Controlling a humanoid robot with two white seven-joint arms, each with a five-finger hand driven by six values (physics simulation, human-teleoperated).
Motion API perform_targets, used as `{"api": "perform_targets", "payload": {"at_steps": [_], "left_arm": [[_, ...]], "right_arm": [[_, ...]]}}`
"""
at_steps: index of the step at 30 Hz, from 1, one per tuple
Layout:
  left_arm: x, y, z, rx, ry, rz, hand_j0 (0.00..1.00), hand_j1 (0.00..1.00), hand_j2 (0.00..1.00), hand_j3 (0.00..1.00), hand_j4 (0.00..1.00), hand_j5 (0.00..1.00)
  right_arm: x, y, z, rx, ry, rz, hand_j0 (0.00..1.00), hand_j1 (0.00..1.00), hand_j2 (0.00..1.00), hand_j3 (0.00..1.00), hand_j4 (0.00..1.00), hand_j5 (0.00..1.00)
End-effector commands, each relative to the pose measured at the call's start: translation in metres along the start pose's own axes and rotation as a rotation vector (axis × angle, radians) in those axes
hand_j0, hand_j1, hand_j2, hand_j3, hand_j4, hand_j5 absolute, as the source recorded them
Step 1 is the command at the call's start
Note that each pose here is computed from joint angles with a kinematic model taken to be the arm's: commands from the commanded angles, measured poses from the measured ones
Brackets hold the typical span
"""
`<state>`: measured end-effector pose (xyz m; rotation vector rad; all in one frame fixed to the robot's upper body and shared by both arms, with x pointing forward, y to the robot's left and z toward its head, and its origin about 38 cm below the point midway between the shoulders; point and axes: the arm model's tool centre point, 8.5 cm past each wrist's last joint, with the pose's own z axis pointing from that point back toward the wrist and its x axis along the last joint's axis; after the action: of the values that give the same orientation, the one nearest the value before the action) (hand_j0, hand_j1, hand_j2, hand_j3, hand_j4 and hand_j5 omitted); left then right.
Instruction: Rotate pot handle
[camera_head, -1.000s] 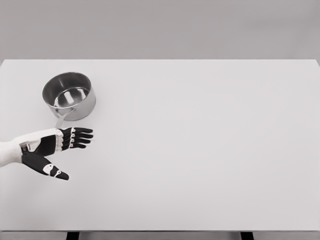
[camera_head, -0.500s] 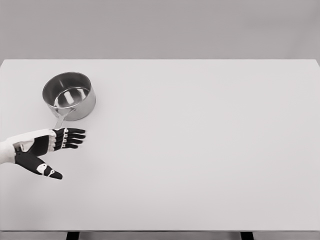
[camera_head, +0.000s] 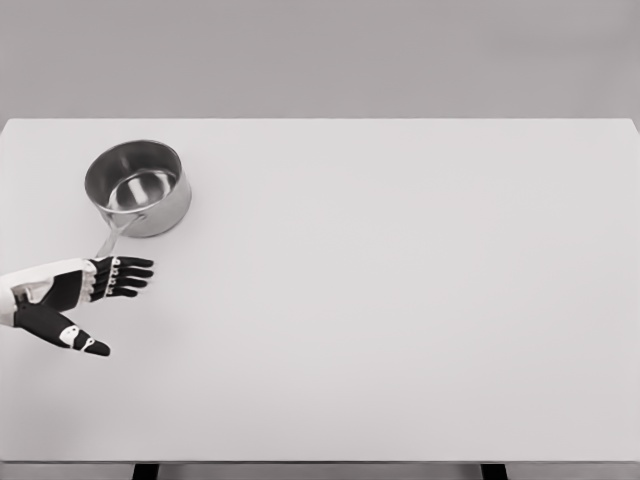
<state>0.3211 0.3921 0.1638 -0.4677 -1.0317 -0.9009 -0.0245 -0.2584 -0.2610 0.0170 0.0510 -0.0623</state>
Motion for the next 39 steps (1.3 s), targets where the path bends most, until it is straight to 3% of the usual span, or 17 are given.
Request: {"api": "perform_targets", "payload": {"at_steps": [1,39], "left_arm": [[-0.002,0.003,0.003,0.011,0.009,0.002,1.0,1.0,1.0,1.0,1.0,1.0],[-0.023,0.059,0.047,0.207,0.184,-0.127,1.0,1.0,1.0,1.0,1.0,1.0]], "right_arm": [[0.0,0.0,0.0,0.0,0.0,0.001,1.0,1.0,1.0,1.0,1.0,1.0],[0.0,0.0,0.0,0.0,0.001,-0.001,1.0,1.0,1.0,1.0,1.0,1.0]]}}
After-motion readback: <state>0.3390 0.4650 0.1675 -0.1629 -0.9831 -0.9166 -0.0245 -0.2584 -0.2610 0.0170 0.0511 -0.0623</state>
